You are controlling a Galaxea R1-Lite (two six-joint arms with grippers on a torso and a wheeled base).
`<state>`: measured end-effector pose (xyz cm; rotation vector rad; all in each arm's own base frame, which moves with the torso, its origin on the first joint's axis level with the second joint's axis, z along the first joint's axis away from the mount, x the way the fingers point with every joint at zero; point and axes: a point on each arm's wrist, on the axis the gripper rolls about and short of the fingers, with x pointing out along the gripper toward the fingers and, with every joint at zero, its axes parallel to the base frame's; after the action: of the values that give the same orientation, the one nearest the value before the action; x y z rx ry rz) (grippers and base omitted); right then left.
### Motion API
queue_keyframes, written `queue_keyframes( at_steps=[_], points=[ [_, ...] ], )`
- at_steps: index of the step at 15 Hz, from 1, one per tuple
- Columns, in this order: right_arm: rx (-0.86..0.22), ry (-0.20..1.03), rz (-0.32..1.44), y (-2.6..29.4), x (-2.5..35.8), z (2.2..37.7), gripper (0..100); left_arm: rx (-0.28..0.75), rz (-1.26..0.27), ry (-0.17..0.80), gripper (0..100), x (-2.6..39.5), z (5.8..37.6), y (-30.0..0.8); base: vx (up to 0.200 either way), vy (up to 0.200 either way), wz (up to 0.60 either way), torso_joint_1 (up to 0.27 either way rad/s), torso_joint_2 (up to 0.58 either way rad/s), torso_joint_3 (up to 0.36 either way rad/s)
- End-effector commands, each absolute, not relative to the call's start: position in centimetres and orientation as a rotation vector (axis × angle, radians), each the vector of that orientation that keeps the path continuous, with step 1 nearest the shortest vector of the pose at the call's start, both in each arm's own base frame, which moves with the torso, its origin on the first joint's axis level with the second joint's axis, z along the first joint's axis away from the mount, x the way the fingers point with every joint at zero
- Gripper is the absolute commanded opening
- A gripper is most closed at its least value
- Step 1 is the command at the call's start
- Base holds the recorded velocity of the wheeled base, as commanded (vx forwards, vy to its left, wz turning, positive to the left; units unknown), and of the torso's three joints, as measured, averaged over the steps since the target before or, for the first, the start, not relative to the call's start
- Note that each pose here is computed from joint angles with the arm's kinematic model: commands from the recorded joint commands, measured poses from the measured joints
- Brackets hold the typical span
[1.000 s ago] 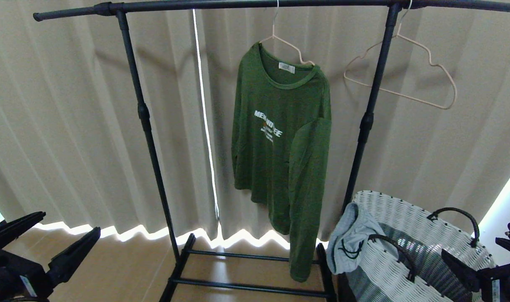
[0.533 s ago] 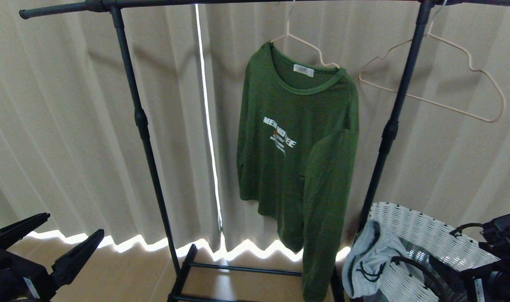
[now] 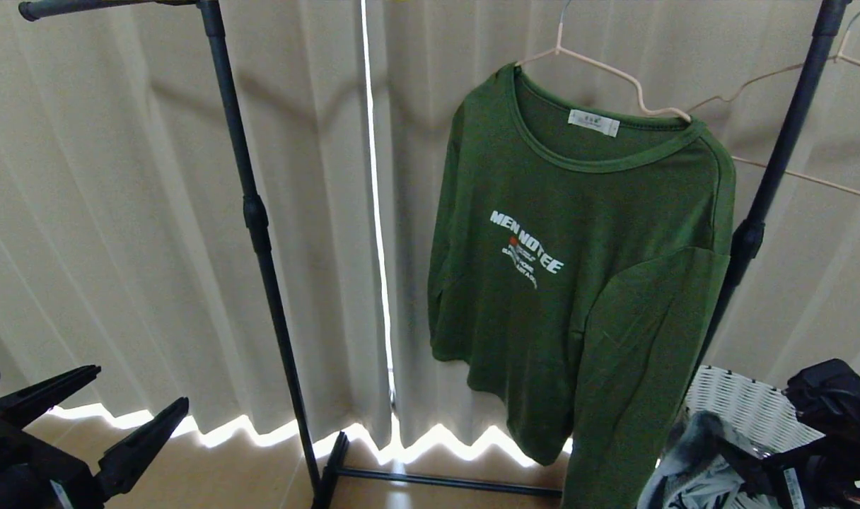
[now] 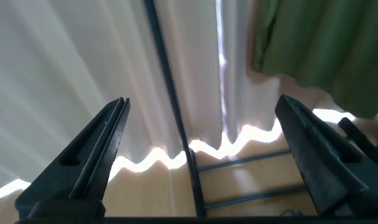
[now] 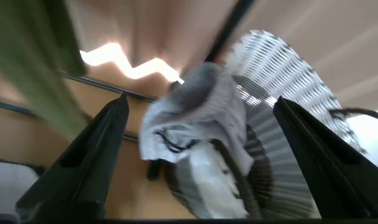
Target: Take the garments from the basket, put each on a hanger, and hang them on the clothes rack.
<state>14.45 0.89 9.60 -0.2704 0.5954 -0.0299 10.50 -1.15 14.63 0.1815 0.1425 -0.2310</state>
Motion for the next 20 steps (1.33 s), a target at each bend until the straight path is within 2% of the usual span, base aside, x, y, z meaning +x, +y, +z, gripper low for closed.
queue_keyframes(
  at_steps=[1,4,6,11,20],
  points=[
    [-0.305,0.632,-0.082,0.2,15.1,9.3,100,0.183,-0.235,0.140,100,10.5,14.6,-1.2,0.000,0.000,0.00,0.000,0.00,0.000],
    [-0.428,0.702,-0.147,-1.8,17.3,9.1,100,0.183,-0.235,0.139,100,10.4,14.7,-1.2,0.000,0.000,0.00,0.000,0.00,0.000],
    [-0.466,0.761,-0.143,-2.4,18.8,8.2,100,0.183,-0.235,0.137,100,10.4,14.7,-1.2,0.000,0.000,0.00,0.000,0.00,0.000],
    [-0.469,0.867,-0.104,-2.6,22.0,5.7,100,0.183,-0.236,0.140,100,10.5,14.6,-1.2,0.000,0.000,0.00,0.000,0.00,0.000],
    [-0.490,0.893,-0.177,-3.4,26.4,3.6,100,0.186,-0.264,0.157,100,10.7,14.4,-1.5,0.000,0.000,0.00,0.000,0.00,0.000]
  ],
)
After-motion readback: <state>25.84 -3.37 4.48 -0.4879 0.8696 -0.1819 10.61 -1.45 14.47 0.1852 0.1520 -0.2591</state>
